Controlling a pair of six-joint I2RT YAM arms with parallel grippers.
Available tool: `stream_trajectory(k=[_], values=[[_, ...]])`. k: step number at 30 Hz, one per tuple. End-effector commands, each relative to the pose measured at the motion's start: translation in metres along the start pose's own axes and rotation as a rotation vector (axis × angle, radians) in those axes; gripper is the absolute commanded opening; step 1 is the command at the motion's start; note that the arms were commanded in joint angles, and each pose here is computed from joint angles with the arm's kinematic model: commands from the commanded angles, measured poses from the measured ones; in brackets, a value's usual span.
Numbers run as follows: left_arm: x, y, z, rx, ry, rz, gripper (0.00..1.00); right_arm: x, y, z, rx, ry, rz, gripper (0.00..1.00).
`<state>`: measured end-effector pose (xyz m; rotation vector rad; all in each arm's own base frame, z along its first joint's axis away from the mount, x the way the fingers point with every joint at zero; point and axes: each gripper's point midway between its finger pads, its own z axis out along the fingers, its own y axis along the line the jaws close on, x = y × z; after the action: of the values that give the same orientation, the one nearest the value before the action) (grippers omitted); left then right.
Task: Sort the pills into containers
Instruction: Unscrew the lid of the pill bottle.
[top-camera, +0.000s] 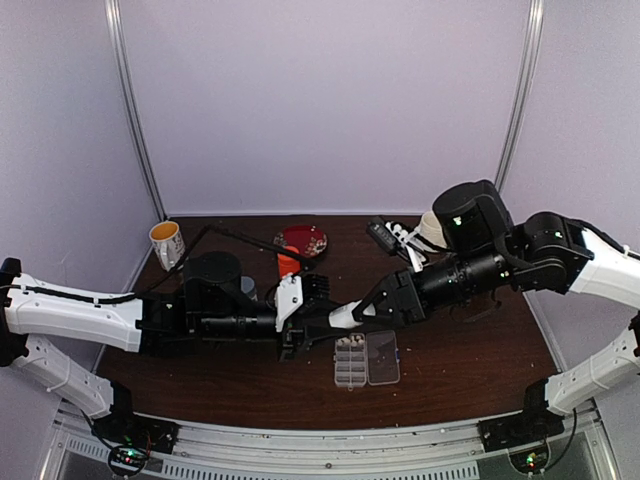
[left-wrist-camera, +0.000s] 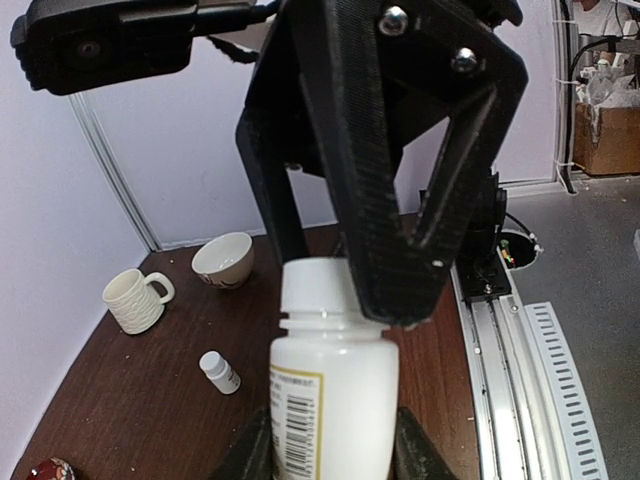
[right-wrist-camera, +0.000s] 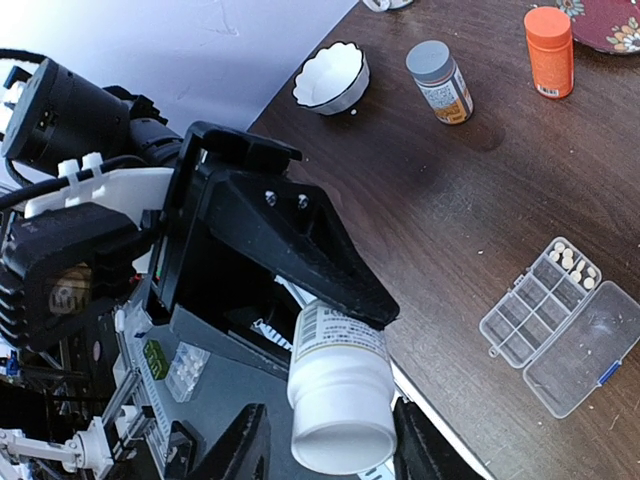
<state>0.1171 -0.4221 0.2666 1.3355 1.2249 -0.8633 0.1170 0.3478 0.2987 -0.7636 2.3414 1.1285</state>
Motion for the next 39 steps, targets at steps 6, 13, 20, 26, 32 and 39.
stream_trajectory(k=[6,13,20,26,32,39], values=[[-0.021,0.008,-0.001,-0.022,-0.061,0.018,0.16,-0.006,0.007,-0.007,-0.008,-0.017,-0.021,0.32],[-0.021,0.008,-0.001,-0.023,-0.061,0.019,0.16,-0.006,0.009,-0.007,-0.017,-0.012,-0.039,0.16],[-0.029,0.008,-0.002,-0.017,-0.088,0.016,0.16,0.000,0.025,-0.002,-0.118,-0.008,-0.528,0.11],[-0.027,0.007,-0.001,-0.014,-0.091,-0.004,0.16,0.047,0.026,-0.004,-0.333,0.080,-1.564,0.00],[-0.035,0.007,-0.010,-0.022,-0.138,-0.039,0.16,0.029,0.007,0.014,-0.204,0.014,-2.028,0.00],[-0.026,0.003,-0.009,-0.008,-0.127,-0.090,0.16,-0.009,0.002,0.010,0.024,-0.088,-2.173,0.00]])
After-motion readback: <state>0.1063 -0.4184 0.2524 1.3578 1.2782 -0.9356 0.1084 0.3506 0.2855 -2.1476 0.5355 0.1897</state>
